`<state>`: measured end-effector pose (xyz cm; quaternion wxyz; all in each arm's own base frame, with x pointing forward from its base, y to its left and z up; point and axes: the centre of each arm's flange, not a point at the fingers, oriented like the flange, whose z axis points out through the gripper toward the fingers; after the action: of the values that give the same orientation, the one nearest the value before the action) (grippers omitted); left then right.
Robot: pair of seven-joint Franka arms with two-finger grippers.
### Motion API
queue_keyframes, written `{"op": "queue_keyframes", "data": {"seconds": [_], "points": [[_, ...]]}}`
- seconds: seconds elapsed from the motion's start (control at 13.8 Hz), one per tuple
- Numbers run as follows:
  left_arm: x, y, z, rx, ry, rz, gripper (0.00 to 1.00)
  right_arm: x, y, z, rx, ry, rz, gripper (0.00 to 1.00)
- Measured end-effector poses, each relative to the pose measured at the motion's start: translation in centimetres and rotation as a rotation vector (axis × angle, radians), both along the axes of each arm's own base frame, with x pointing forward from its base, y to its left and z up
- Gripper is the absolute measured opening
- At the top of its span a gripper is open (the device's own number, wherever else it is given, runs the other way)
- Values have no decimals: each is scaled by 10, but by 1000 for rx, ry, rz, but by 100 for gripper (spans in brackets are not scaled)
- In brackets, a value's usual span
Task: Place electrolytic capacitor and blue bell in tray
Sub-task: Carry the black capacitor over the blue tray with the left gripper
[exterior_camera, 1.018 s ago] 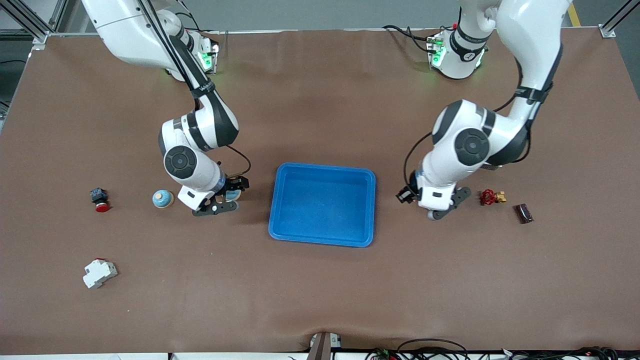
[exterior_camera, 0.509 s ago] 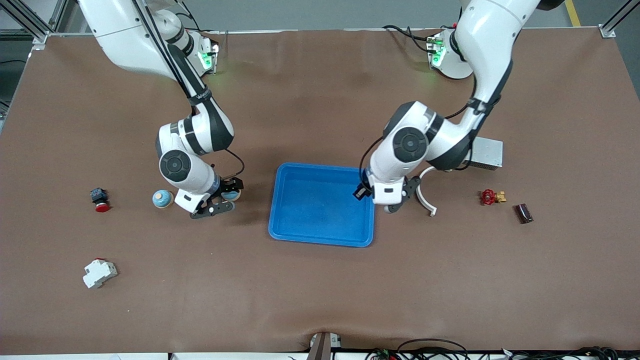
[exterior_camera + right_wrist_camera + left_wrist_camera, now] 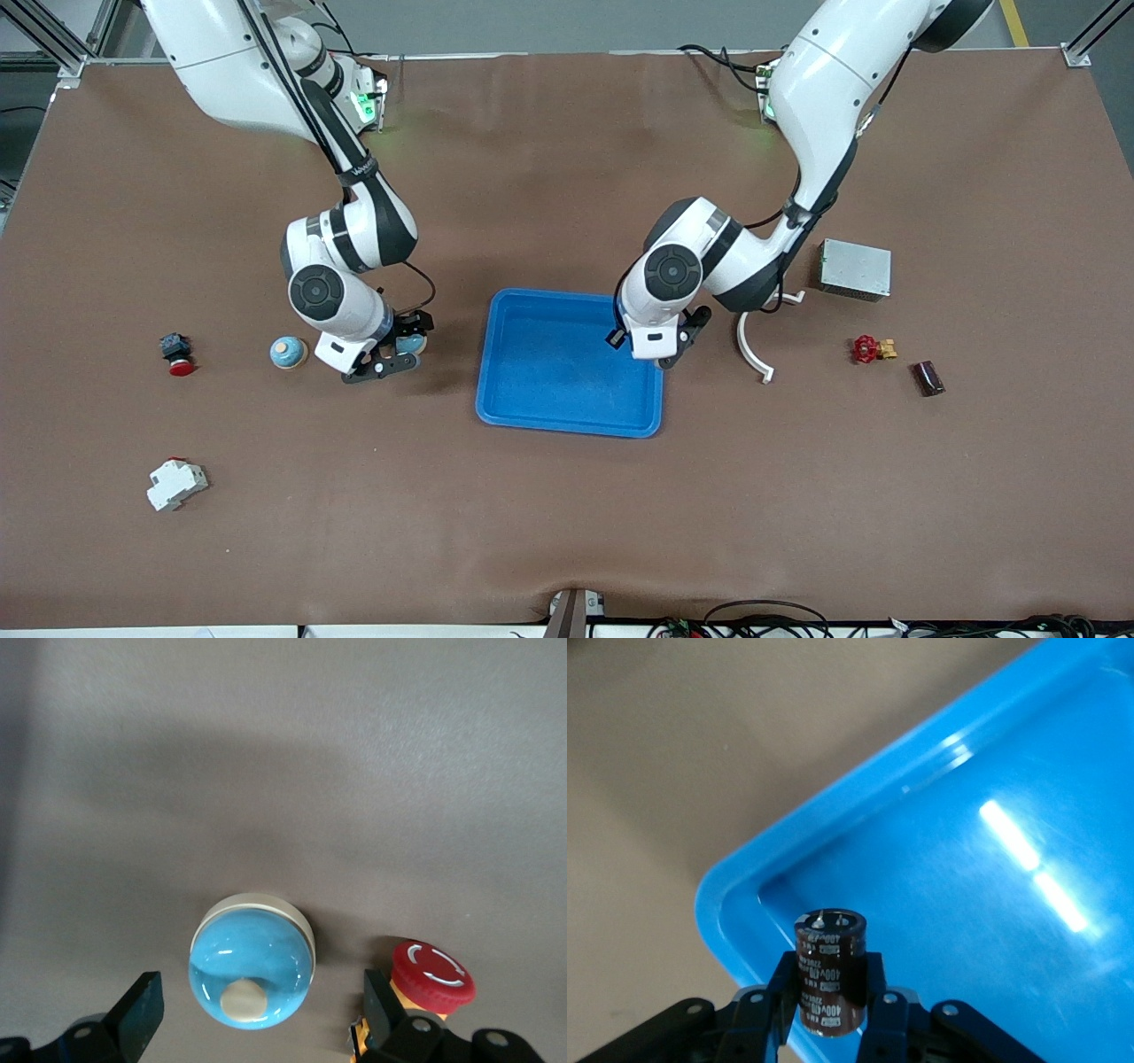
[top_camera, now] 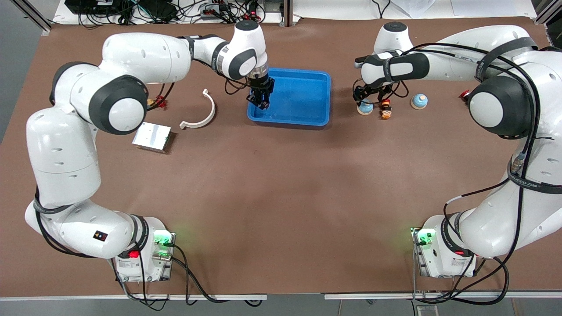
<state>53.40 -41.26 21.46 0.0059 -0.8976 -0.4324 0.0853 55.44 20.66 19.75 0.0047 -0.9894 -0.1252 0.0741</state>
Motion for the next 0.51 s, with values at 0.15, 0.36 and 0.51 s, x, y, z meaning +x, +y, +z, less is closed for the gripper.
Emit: {"op": "queue_keyframes", "data": {"seconds": [0.15, 0.36, 0.51], "points": [[1, 3, -6, 9, 6, 12, 50, -2, 1, -8, -3, 8, 2, 100], [12, 6, 4, -3, -14, 27, 83, -4, 4, -15, -4, 12, 8, 100], [30, 17, 34, -20, -58, 54, 100, -4, 6, -15, -1, 5, 11, 100]]}}
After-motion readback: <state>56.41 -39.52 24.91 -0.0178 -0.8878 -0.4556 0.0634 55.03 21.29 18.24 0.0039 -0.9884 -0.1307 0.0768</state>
